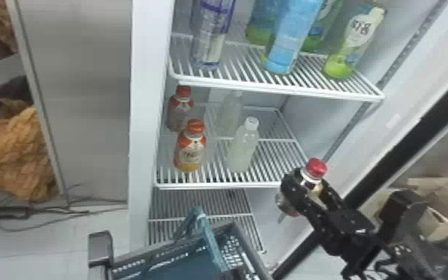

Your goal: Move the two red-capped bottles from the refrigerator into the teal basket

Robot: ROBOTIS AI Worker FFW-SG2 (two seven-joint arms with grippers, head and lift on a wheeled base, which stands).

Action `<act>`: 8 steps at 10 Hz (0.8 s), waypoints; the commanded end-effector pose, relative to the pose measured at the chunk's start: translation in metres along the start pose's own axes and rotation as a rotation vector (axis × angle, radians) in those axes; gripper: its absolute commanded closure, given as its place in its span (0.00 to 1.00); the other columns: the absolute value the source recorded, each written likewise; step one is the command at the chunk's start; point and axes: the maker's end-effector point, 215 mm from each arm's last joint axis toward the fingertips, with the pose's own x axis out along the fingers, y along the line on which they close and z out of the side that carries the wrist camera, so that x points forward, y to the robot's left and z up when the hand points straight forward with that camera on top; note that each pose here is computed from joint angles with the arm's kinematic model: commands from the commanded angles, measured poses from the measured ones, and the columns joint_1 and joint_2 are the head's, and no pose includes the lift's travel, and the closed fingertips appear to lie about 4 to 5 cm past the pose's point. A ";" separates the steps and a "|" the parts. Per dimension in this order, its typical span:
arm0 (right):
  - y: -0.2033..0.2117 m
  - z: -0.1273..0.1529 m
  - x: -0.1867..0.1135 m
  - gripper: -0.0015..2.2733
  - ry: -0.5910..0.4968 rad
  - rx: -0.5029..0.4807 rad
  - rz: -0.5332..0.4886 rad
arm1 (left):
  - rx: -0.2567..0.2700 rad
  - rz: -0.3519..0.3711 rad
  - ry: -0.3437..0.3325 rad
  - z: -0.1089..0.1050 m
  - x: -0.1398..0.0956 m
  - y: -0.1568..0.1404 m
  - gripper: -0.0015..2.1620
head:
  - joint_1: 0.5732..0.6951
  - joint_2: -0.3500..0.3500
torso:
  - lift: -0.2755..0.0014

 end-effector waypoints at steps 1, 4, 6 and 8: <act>0.018 -0.008 -0.006 0.31 0.033 0.013 0.036 | 0.002 0.000 -0.002 0.001 0.000 0.000 0.52 | 1.00 0.00 | 0.17; 0.054 -0.031 -0.008 0.31 0.085 0.084 0.115 | 0.000 0.002 -0.004 0.002 -0.001 0.001 0.52 | 1.00 0.00 | 0.17; 0.078 -0.051 -0.008 0.31 0.137 0.117 0.168 | 0.007 0.003 -0.003 0.003 -0.001 0.000 0.52 | 1.00 0.00 | 0.17; 0.089 -0.063 -0.008 0.31 0.175 0.134 0.192 | 0.007 0.007 0.002 0.002 0.000 0.002 0.52 | 1.00 0.00 | 0.17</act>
